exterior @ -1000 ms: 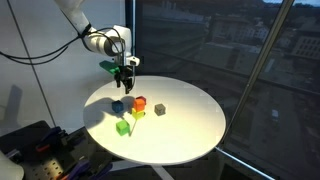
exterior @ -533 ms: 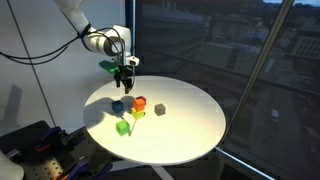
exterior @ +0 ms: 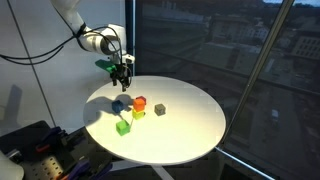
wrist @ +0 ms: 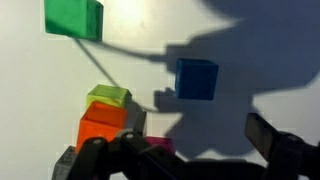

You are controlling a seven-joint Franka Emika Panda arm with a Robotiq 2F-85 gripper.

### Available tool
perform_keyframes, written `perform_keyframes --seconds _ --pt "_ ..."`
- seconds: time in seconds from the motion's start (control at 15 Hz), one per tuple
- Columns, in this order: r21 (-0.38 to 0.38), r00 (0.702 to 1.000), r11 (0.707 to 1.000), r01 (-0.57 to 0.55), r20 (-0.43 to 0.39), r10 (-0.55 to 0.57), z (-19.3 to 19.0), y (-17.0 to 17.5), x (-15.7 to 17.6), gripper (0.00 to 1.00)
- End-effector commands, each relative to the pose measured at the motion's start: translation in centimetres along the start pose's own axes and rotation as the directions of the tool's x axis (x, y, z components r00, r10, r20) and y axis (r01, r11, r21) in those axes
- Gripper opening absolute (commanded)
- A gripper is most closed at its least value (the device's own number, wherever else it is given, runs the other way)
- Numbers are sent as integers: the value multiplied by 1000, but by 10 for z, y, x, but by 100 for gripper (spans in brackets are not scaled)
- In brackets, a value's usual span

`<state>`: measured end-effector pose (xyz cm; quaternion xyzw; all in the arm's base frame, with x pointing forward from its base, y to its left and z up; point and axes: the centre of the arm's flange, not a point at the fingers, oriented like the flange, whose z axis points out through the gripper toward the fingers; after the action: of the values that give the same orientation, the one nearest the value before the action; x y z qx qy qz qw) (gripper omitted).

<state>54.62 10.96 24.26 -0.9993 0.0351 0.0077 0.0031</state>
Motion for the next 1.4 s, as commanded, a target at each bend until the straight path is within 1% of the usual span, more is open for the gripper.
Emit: perform_keyframes --seconds 0.0,0.6,1.0,1.33 --pt "-18 1000 1000 14 -25 -15 -3 -6 -2 100" --pt "-9 998 999 52 -20 -52 21 -19 -1 100" --pt "3 1000 1000 18 -3 -18 39 -17 -2 100" --pt "5 1000 1000 -15 -5 15 45 -18 -4 100"
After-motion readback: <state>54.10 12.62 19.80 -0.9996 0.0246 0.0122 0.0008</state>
